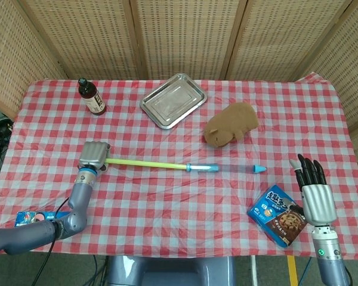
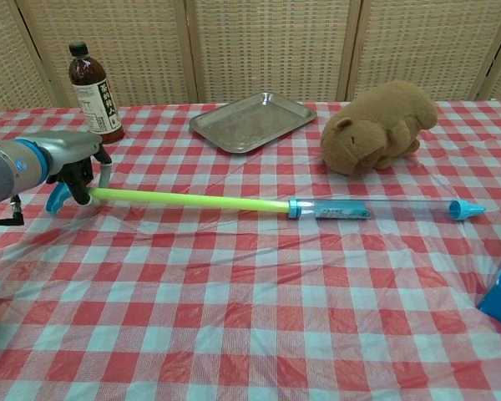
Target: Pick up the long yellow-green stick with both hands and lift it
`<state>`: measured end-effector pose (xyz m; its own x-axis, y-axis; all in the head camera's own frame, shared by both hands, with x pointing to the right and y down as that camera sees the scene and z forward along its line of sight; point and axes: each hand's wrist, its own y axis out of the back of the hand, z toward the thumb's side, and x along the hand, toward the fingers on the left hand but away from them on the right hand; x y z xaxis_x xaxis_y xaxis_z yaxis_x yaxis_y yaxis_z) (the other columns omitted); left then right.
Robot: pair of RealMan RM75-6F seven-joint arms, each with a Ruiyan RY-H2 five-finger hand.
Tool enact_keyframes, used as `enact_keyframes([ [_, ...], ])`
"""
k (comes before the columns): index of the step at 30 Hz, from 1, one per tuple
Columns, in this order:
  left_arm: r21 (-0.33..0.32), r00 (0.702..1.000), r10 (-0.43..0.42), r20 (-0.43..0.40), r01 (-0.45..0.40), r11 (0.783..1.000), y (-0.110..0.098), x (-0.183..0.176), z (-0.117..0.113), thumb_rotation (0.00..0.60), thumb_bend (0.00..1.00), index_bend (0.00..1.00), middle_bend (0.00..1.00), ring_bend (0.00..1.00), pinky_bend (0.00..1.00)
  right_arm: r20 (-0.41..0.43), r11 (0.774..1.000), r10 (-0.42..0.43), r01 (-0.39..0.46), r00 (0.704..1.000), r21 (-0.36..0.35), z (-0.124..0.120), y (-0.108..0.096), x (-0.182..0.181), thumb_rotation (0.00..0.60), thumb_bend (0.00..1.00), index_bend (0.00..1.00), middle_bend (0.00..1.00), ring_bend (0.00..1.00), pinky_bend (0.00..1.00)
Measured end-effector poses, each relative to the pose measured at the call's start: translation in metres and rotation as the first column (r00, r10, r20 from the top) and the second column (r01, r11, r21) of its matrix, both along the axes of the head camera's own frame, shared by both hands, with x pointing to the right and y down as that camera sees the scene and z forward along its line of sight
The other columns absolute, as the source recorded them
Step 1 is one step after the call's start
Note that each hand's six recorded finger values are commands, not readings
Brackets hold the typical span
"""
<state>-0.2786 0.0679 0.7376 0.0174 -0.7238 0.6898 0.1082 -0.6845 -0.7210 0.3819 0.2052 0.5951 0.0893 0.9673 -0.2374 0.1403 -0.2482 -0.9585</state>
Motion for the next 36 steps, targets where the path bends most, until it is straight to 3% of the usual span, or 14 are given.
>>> enact_keyframes([
  [9, 0.06, 0.995, -0.052, -0.085, 0.057, 0.997, -0.011, -0.004, -0.04, 0.6, 0.65, 0.84, 0.91, 0.85, 0.75, 0.019, 1.0, -0.008, 0.008, 1.0, -0.008, 0.0, -0.002, -0.006, 0.6, 0.0, 0.11, 0.0, 0.0, 0.0],
  [15, 0.079, 0.981, -0.101, -0.163, 0.115, 0.99, -0.015, -0.003, -0.06, 0.6, 0.66, 0.85, 0.91, 0.85, 0.75, 0.048, 1.0, -0.027, 0.026, 0.999, 0.016, -0.007, -0.014, -0.02, 0.6, 0.06, 0.2, 0.1, 0.01, 0.0],
  [20, 0.112, 0.973, -0.11, -0.204, 0.135, 0.985, -0.02, 0.0, -0.072, 0.6, 0.65, 0.86, 0.92, 0.85, 0.75, 0.084, 0.997, -0.053, 0.049, 0.995, 0.058, -0.017, -0.031, -0.043, 0.6, 0.1, 0.23, 0.17, 0.08, 0.0],
  [29, 0.164, 0.959, -0.102, -0.263, 0.149, 0.975, -0.028, 0.002, -0.098, 0.6, 0.65, 0.86, 0.92, 0.85, 0.75, 0.094, 0.992, -0.087, 0.077, 0.992, 0.104, -0.037, -0.052, -0.08, 0.6, 0.19, 0.29, 0.46, 0.4, 0.02],
  [33, 0.178, 0.956, -0.098, -0.276, 0.151, 0.972, -0.032, 0.0, -0.111, 0.6, 0.65, 0.86, 0.92, 0.85, 0.75, 0.075, 0.991, -0.082, 0.074, 0.994, 0.108, -0.044, -0.061, -0.089, 0.6, 0.22, 0.3, 0.58, 0.53, 0.13],
  [36, 0.181, 0.953, -0.099, -0.285, 0.154, 0.971, -0.033, -0.001, -0.118, 0.6, 0.65, 0.86, 0.92, 0.85, 0.75, 0.06, 0.992, -0.074, 0.068, 0.995, 0.107, -0.048, -0.068, -0.094, 0.6, 0.22, 0.33, 0.77, 0.73, 0.3],
])
